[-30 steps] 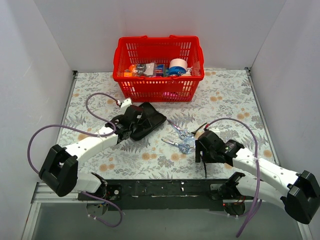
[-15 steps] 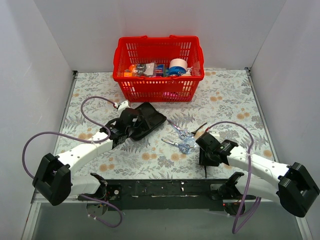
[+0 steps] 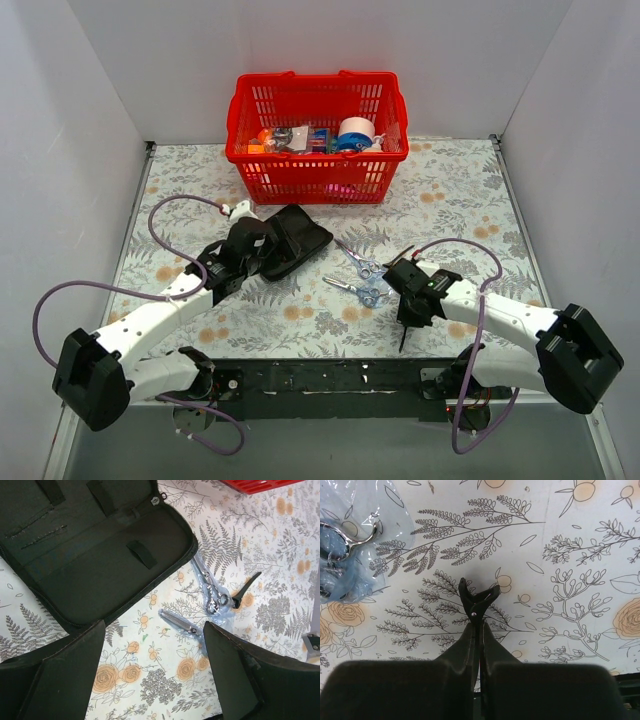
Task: Sort the hair-cutting tools
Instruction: Pick up the haircut tool at the center of the board, then place the haircut tool in the hairdressing tool bag.
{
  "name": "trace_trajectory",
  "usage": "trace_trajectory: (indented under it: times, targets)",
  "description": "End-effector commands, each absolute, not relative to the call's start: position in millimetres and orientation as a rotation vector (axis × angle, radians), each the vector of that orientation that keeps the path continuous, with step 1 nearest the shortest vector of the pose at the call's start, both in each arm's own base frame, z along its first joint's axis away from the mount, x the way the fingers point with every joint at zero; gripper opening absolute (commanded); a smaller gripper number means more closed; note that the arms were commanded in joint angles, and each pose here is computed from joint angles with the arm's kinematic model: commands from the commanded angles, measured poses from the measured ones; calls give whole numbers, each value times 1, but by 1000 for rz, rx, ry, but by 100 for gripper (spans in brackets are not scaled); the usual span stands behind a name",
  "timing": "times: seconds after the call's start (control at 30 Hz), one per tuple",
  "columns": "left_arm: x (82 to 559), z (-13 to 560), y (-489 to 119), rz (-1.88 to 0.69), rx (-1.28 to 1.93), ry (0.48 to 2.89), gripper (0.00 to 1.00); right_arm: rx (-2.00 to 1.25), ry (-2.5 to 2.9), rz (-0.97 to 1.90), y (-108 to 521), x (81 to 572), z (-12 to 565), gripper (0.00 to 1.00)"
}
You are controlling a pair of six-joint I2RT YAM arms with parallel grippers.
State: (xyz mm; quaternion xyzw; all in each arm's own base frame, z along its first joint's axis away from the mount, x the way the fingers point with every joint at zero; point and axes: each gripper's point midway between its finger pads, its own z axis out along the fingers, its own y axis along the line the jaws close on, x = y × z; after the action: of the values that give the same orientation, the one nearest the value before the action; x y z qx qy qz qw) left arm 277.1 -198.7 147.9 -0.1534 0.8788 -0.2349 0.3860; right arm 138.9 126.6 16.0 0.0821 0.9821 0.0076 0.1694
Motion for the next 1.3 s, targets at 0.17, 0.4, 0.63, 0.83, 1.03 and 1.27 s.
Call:
trace_trajectory:
  times: [0.17,0.4,0.63,0.83,1.03,1.27]
  targets:
    - [266,168,-196,-640,-339,2211,80,568,2658,216,175,183,45,1]
    - [260,176,-196,-665,-321,2207,80,793,2548,278,205,221,83,1]
    - [251,180,-189,-662,-318,2212,80,898,2692,200,236,208,69,1]
    - [243,189,-178,-642,-344,2200,81,875,2687,219,283,190,69,1]
    - [237,197,-166,-605,-363,2191,81,888,2697,191,310,183,67,1]
    - [234,201,-160,-588,-355,2188,83,920,2692,195,313,180,58,16]
